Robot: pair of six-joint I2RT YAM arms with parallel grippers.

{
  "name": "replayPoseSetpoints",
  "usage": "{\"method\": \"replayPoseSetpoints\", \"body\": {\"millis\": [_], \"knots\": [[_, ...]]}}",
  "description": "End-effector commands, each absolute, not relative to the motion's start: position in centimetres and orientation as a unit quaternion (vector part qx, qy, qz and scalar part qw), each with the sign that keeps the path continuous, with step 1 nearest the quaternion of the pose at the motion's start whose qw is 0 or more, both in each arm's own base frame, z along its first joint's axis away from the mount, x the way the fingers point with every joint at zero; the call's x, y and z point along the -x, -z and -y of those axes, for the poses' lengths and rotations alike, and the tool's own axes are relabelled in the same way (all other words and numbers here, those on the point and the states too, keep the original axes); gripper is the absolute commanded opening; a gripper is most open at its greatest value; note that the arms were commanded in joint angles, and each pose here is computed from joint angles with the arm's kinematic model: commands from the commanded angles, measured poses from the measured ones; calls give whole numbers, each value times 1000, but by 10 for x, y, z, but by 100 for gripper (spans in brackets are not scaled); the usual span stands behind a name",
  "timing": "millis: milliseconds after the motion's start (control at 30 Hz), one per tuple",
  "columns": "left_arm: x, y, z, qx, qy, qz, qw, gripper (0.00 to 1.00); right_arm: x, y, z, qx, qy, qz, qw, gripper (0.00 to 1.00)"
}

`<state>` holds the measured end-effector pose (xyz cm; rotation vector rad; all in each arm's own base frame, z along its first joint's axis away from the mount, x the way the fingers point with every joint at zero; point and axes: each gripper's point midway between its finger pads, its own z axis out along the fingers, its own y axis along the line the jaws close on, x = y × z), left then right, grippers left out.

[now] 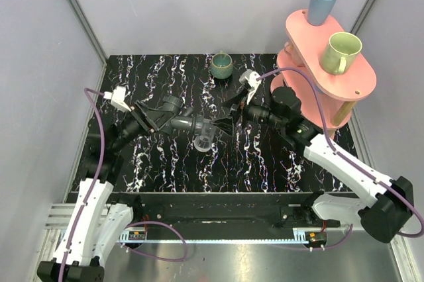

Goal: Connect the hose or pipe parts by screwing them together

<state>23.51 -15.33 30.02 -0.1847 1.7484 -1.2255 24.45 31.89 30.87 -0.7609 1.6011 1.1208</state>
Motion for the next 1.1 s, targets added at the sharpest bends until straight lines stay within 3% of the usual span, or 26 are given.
{"method": "replayPoseSetpoints", "body": {"millis": [0,167,300,1067], "knots": [[-238,-302,155,121,494,-757,409,0,-244,-340,-308,409,-394,-564,599,98],[-236,-292,148,156,461,-787,379,0,-209,-339,-319,520,-328,-452,647,99],[-237,-297,147,166,459,-788,375,0,-194,-324,-337,572,-298,-420,639,100],[-231,-284,160,174,503,-778,333,0,-191,-271,-396,582,-347,-451,581,97]]}}
